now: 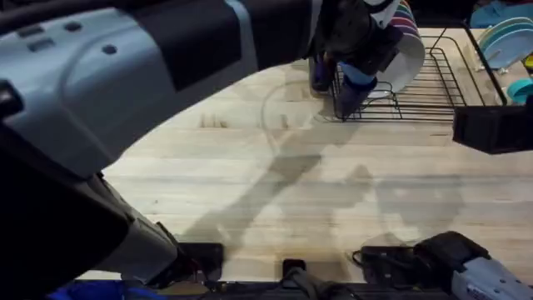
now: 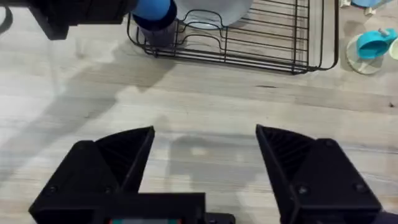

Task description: Pick up the cup on the table and put them onto the rack.

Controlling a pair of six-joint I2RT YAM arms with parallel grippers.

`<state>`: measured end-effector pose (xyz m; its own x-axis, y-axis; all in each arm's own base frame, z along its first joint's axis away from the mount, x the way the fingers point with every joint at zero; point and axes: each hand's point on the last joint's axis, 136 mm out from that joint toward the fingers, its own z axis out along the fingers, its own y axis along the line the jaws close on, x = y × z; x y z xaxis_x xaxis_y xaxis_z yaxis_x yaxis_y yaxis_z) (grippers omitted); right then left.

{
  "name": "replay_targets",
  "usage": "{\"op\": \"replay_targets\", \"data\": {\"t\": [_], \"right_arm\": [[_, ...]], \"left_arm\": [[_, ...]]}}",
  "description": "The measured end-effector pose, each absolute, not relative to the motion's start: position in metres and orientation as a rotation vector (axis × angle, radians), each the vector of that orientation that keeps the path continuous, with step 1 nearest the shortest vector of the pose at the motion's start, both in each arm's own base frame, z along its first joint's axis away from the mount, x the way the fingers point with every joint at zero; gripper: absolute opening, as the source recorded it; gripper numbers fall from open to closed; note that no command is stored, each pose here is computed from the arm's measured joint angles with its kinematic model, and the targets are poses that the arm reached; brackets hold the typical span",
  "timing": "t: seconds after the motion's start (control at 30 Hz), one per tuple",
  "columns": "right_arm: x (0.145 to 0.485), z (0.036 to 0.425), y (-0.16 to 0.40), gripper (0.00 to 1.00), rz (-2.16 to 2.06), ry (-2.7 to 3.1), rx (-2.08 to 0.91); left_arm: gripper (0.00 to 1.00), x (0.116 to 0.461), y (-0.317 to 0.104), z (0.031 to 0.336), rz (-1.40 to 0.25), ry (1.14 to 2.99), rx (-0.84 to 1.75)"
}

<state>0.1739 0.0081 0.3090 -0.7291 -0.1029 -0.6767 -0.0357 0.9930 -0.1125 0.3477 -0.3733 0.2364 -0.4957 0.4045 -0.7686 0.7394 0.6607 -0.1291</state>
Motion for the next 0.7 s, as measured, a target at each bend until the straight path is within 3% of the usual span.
{"op": "replay_targets", "data": {"t": [0.7], "right_arm": [[0.174, 0.309, 0.008, 0.994, -0.117, 2.387, -0.093]], "left_arm": [[0.041, 0.349, -0.375, 0.221, -0.579, 2.176, 0.893]]}}
